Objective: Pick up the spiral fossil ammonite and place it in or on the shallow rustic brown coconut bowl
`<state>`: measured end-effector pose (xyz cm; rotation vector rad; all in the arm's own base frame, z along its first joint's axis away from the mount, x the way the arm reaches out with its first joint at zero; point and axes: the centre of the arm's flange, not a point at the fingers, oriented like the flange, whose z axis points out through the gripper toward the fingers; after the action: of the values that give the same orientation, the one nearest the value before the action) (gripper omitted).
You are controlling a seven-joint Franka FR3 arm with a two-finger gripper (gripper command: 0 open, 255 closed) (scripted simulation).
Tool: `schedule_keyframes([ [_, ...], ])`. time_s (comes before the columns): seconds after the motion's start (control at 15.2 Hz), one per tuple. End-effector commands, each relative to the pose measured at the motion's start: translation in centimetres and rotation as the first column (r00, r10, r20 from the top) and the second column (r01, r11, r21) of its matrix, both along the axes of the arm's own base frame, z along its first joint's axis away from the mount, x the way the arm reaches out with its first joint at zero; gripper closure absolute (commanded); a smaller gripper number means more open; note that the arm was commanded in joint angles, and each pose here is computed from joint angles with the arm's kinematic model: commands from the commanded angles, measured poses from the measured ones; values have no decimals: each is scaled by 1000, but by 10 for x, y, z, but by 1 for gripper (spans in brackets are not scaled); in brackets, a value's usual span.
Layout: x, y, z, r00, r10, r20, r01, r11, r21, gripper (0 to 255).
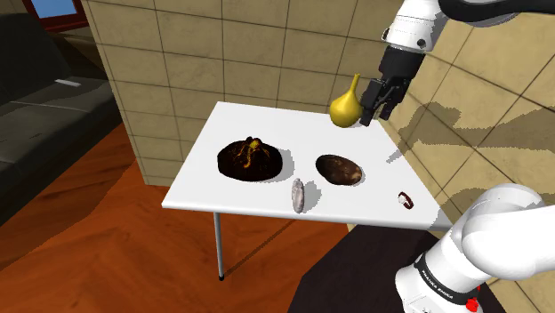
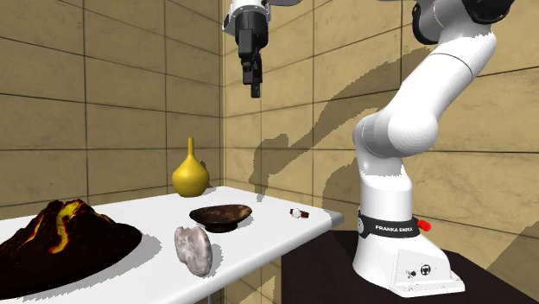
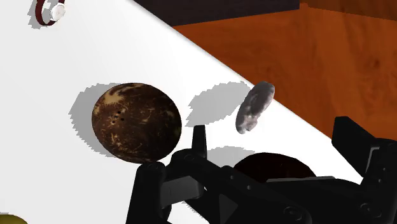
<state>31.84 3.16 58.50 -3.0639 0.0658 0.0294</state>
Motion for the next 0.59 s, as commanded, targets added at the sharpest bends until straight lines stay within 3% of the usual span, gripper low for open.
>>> schedule_keyframes([
  [0.0, 0, 0, 0, 1000, 0, 0, 0, 1000, 0, 0],
  [0.53, 34, 14, -97, 991, -130, 0, 130, 991, 36, 0],
])
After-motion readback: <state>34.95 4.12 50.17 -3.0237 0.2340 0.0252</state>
